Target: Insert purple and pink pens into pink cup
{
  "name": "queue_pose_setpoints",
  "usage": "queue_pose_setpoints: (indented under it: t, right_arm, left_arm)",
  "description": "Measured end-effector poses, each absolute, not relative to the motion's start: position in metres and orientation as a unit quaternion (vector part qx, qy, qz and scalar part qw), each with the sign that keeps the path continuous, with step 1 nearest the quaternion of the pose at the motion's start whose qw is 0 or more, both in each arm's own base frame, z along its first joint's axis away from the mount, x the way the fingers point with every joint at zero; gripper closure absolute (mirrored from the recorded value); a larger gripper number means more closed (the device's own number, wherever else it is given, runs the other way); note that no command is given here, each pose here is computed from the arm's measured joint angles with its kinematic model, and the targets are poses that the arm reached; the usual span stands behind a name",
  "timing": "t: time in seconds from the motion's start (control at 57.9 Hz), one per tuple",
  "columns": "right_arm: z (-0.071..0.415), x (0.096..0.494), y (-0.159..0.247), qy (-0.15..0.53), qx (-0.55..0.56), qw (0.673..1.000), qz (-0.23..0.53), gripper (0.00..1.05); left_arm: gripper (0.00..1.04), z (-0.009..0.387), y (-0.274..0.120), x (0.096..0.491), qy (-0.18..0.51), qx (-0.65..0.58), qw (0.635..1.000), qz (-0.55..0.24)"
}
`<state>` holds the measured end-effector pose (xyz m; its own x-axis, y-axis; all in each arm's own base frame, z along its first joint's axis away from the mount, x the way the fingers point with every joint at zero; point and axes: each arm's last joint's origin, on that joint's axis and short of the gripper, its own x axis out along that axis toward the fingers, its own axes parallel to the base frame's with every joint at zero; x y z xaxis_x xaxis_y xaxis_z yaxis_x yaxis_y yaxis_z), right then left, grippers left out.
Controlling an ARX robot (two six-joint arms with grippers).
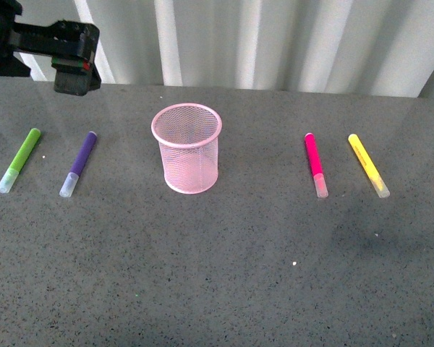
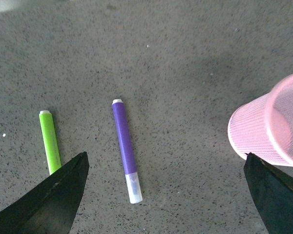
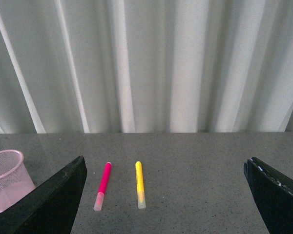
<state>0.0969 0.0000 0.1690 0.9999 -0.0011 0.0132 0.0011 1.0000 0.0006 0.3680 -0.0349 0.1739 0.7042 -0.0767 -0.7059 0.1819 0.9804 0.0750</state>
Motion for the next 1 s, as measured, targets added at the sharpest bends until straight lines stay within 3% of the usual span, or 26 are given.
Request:
queue_pose_setpoints:
  t: [0.311, 1.002]
  right_arm:
    - [0.169, 0.097, 0.0, -0.007, 0.0, 1.0, -0.001, 0.07]
    - [0.169, 0.097, 0.0, -0.007, 0.0, 1.0, -0.001, 0.07]
  left_arm:
    - [0.07, 0.136, -0.027, 0.405, 0.446, 0.073, 0.89, -0.06]
    - [0.07, 0.09, -0.023, 0.458, 0.492, 0.07, 0.866, -0.056]
